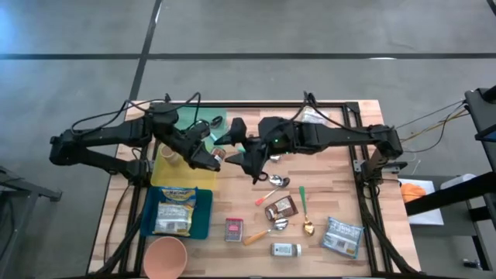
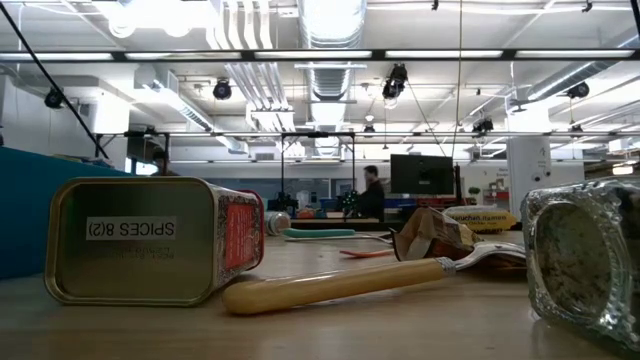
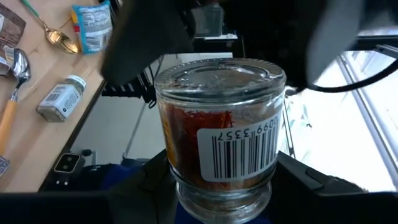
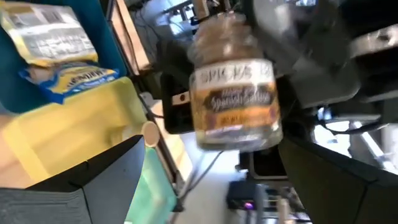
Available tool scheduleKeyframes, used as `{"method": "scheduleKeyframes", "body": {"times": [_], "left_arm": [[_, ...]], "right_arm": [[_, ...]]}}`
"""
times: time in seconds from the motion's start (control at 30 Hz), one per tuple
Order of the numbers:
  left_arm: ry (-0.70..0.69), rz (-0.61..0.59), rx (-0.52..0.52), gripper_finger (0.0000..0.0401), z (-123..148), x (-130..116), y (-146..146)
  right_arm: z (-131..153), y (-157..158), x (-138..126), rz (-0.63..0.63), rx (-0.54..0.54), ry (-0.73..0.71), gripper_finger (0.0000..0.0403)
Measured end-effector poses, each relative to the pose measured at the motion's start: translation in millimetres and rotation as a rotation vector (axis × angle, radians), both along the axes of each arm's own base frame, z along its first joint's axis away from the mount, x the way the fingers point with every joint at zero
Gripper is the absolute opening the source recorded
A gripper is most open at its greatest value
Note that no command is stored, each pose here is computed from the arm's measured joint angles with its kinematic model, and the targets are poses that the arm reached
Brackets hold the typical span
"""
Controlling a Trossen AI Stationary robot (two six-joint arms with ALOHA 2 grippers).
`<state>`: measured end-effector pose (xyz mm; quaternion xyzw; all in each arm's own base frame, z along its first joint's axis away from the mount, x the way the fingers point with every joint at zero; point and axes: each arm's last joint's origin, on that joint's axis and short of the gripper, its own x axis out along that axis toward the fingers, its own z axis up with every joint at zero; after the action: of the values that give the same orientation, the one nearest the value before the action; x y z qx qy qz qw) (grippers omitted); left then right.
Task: Pick & Place Food Item
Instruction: Put the right brown seasoning bottle into the yellow bin
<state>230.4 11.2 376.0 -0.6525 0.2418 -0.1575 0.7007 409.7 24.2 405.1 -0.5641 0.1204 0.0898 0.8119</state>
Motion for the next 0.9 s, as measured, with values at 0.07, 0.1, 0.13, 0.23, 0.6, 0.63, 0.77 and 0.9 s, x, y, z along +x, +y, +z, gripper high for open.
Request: {"method": "scheduleKeyframes", "body": {"times": [0.07,0.1,0.13,0.23,0.6,0.63,0.77,0.9], "left_arm": [[0.006,0.0,-0.003,0.018,-0.9,0.9,0.1],[0.009,0.0,-0.003,0.018,-1.4,1.6,0.2],[0.011,0.001,-0.005,0.018,-1.6,1.8,0.2],[0.016,0.004,-0.007,0.018,-2.7,3.4,1.3],[0.036,0.036,-0.011,0.018,-7.0,8.8,6.8],[0.036,0.036,-0.011,0.018,-6.9,8.8,6.9],[0.033,0.038,-0.013,0.018,-6.3,8.7,7.4],[0.028,0.035,-0.02,0.018,-5.0,8.3,7.6]], "right_arm": [[1.2,2.7,0.2,-0.009,-0.021,-0.014,0.0365],[2.1,3.4,0.3,-0.013,-0.022,-0.023,0.0365],[2.8,3.6,0.5,-0.014,-0.021,-0.03,0.0365],[3.8,4.6,0.7,-0.015,-0.022,-0.041,0.0365],[2.3,8.2,1.8,-0.054,-0.029,-0.04,0.0349],[2.2,8.2,1.8,-0.054,-0.027,-0.04,0.0337],[1.4,8.8,1.5,-0.059,-0.006,-0.031,0.0269],[1.0,8.9,1.4,-0.064,0.01,-0.028,0.0196]]}}
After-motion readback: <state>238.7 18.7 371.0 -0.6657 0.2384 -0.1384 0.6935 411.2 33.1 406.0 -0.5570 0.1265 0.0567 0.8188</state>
